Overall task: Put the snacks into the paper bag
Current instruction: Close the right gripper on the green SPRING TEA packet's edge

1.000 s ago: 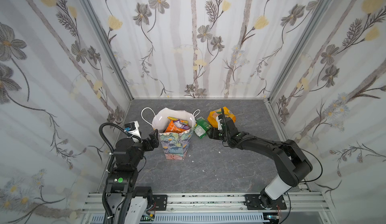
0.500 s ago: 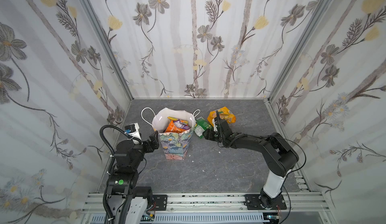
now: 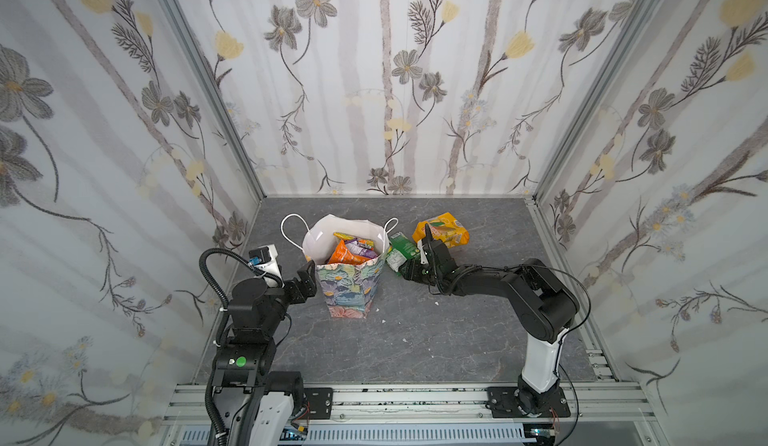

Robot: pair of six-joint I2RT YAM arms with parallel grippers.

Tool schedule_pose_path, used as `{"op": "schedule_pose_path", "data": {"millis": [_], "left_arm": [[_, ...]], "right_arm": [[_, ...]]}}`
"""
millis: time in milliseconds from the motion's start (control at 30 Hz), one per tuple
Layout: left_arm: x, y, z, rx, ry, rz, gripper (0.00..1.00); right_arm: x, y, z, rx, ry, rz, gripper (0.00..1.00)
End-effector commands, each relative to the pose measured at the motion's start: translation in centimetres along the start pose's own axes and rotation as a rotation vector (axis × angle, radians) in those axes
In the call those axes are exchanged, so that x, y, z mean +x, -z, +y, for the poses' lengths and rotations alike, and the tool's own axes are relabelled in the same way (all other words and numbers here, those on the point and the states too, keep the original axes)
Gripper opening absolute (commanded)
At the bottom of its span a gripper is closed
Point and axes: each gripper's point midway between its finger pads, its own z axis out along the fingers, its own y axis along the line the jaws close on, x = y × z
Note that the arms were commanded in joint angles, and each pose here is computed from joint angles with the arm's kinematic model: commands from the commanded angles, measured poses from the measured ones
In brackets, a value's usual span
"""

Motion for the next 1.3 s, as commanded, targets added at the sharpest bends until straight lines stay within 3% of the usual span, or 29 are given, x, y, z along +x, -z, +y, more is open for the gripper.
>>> {"op": "schedule_pose_path", "data": {"millis": [0,167,400,567,833,1267], "left_arm": [[-0.7,0.0,-0.4,0.019,0.002,-0.027,0.9],[-0.7,0.0,-0.5,0.024,0.0,-0.027,0.9],[-0.6,-0.1,-0.4,0.021,0.002,-0.022,0.9],[-0.5,-0.3,-0.4,0.024,0.001,-0.016,0.9],[-0.5,-0.2,-0.4,0.023,0.001,-0.018,0.9],[-0.6,-0.1,-0.4,0.019,0.002,-0.022,0.9]], "right_arm": [[-0.4,-0.7,0.5,-0.032,-0.024,-0.01,0.65],[0.0,-1.6,-0.1,-0.036,-0.05,-0.003,0.54],[0.3,-1.5,-0.8,-0.042,-0.068,-0.002,0.18],[0.1,-0.9,-0.6,-0.048,-0.061,-0.01,0.01],[-0.1,1.1,0.1,-0.046,0.002,-0.024,0.0],[-4.0,6.5,4.6,-0.035,0.178,-0.094,0.0]]}}
